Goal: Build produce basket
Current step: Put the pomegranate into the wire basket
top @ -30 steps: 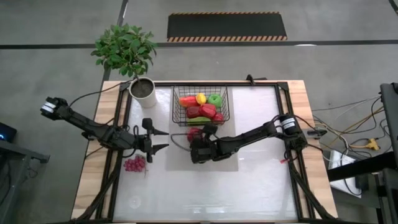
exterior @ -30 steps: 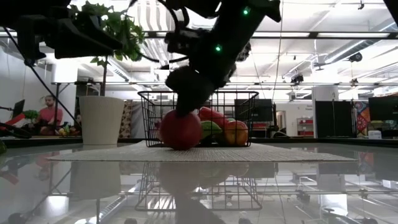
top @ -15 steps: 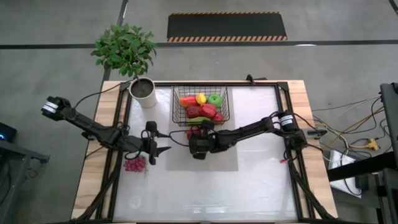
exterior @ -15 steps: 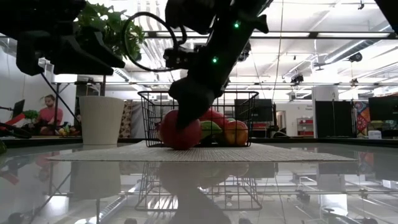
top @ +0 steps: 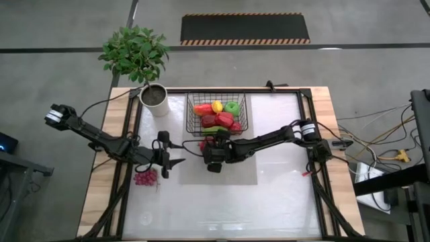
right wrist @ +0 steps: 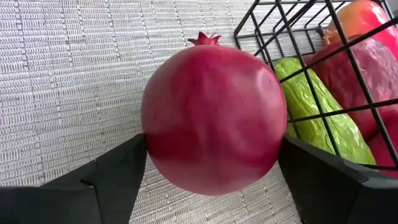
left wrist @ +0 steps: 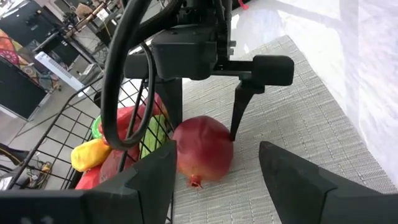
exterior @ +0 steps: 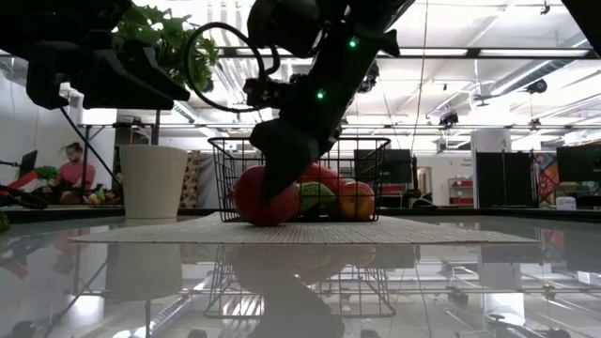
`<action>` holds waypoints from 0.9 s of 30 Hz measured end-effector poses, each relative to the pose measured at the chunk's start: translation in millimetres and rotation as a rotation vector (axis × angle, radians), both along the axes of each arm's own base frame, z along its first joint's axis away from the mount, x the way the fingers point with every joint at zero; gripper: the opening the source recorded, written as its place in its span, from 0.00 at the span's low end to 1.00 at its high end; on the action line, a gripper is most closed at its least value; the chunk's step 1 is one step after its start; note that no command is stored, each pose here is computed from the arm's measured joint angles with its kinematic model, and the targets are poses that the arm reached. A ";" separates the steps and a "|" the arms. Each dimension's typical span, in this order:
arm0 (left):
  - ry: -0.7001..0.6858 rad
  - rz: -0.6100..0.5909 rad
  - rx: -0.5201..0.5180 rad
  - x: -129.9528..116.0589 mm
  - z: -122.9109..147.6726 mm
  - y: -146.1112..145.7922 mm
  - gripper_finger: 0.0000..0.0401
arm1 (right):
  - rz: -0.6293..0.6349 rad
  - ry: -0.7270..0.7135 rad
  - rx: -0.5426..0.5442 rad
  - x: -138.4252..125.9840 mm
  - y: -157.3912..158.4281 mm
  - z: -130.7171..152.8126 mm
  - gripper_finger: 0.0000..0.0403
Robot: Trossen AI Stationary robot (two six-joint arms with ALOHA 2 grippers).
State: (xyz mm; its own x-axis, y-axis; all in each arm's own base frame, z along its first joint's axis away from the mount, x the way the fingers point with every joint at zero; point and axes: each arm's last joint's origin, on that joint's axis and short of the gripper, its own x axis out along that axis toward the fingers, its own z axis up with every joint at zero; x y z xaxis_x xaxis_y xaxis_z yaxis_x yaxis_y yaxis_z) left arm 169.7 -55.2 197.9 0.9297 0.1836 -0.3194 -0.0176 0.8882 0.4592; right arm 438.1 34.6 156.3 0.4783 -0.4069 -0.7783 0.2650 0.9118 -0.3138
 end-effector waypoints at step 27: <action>-0.133 -0.013 -0.017 -1.1 16.4 0.4 0.53 | 0.105 -0.090 0.002 -48.7 24.4 55.2 0.73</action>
